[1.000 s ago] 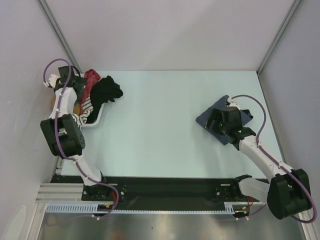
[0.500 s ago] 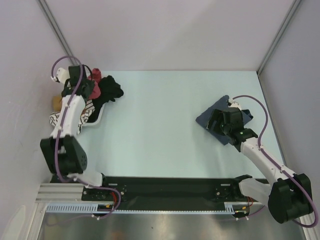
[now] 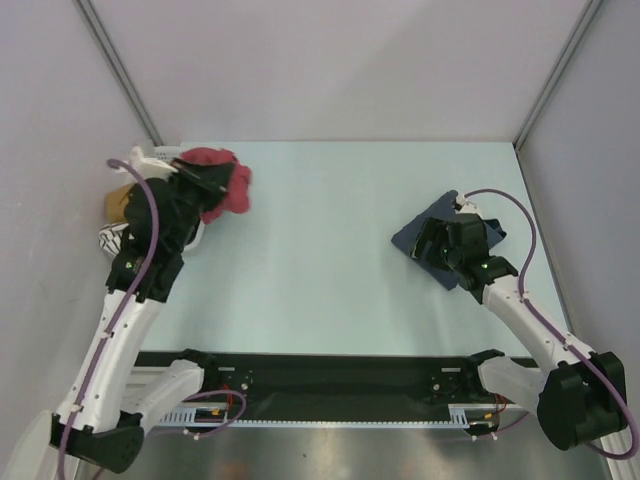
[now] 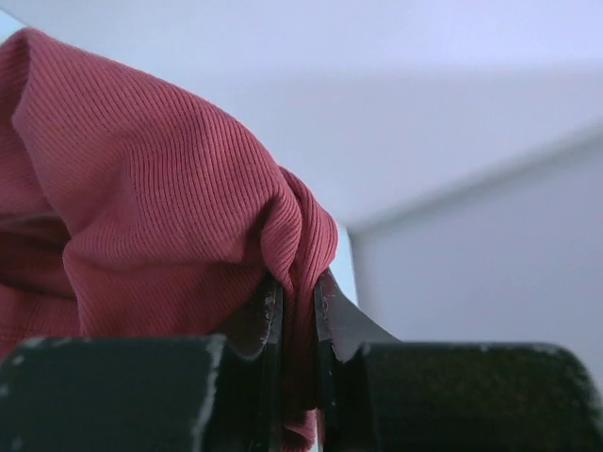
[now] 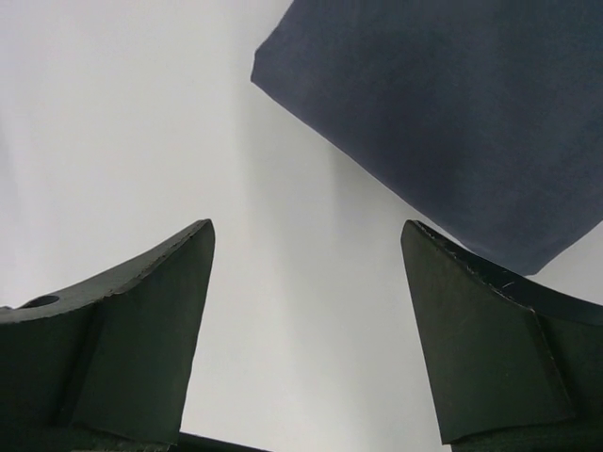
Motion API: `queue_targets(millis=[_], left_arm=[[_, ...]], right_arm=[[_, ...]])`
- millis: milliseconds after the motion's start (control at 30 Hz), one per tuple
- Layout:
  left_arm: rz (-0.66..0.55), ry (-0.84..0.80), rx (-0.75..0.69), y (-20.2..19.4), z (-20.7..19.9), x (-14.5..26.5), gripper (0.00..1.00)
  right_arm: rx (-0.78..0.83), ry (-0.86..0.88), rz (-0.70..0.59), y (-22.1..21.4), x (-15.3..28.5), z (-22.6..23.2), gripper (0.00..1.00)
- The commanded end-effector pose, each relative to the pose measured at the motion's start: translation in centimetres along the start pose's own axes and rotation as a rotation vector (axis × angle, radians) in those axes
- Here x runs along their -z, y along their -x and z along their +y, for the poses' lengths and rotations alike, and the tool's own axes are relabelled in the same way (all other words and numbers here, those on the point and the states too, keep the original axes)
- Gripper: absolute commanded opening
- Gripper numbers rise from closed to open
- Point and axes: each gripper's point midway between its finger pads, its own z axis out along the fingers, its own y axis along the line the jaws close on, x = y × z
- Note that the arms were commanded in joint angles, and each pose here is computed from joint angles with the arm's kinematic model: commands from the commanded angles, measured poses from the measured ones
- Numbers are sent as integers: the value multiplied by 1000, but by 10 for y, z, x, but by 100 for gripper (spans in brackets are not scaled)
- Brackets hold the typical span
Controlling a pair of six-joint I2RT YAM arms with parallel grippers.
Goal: Fold and stack the tank tops
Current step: Move the tank top to the center of the board
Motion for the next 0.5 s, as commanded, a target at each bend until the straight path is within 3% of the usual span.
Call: queue_targets(millis=[0, 133, 267, 333, 433, 467], left_arm=[[226, -184, -31, -65, -42, 23, 0], [390, -280, -95, -123, -72, 49, 0], [400, -218, -236, -122, -69, 39, 0], [399, -101, -272, -116, -39, 19, 1], [500, -104, -251, -133, 0, 6, 17], [559, -66, -265, -153, 28, 6, 44]], right_arm=[[24, 56, -66, 28, 14, 19, 85], [33, 76, -62, 31, 18, 24, 84], [34, 89, -72, 33, 22, 26, 84], [29, 97, -71, 32, 22, 27, 84], [27, 105, -57, 27, 21, 28, 84], [30, 109, -51, 25, 20, 28, 84]])
